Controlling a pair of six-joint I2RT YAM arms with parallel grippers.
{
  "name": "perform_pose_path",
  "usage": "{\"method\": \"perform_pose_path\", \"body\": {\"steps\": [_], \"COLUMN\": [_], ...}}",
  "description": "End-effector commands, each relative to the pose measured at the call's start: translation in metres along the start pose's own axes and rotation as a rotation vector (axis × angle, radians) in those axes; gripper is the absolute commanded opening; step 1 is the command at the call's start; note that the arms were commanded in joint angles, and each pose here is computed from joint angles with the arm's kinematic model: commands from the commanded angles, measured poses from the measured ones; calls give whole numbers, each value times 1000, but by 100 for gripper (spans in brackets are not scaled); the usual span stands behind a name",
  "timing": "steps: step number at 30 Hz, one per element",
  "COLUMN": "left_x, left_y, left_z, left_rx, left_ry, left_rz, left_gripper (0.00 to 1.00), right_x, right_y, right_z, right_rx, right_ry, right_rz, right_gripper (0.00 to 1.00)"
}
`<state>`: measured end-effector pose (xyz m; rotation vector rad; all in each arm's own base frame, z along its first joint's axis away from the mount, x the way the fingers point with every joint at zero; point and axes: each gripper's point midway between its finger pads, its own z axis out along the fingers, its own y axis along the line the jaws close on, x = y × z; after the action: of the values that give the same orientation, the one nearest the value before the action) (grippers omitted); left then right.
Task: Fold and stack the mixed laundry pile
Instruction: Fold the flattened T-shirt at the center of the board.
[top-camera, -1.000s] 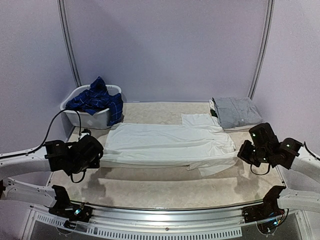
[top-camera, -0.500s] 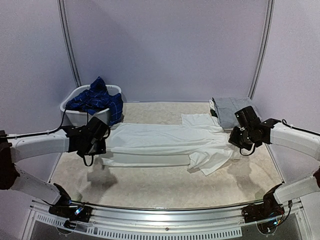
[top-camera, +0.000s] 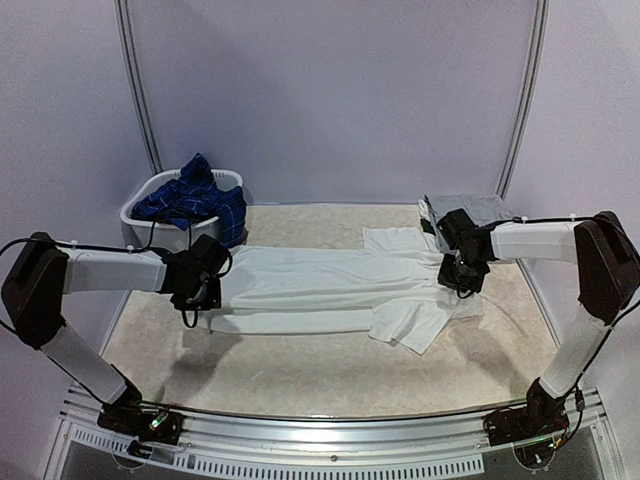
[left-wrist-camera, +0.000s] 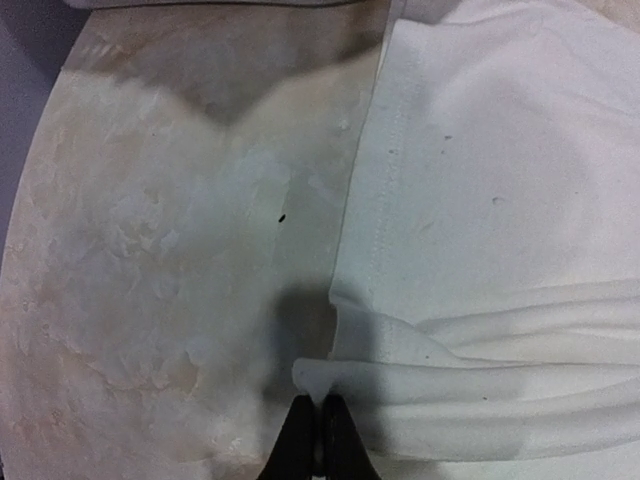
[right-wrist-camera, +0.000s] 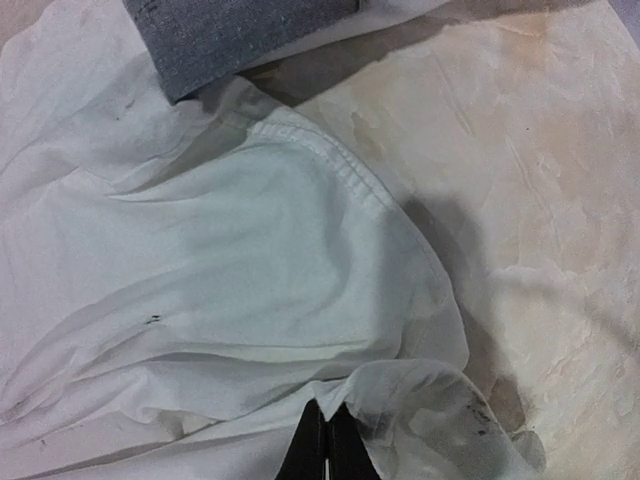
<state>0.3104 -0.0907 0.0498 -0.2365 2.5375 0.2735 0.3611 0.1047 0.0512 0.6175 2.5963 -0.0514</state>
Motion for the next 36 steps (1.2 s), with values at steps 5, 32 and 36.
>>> {"method": "perform_pose_path", "body": {"steps": [5,32,36], "left_x": [-11,0,2], "left_y": [-10,-10,-7], "left_z": [0,-9,-12], "left_rx": [61,130,131], "left_ry": [-18,-30,-32], "left_rz": [5,-2,0], "left_gripper": [0,0,0], "right_x": [-13,162,163], "right_y": [-18,26,13], "right_z": [-27,-43,-37], "right_rx": [41,-198,-17], "right_ry": [-34,199,164], "right_rz": [-63,-222,-287], "right_gripper": [46,61,54]}}
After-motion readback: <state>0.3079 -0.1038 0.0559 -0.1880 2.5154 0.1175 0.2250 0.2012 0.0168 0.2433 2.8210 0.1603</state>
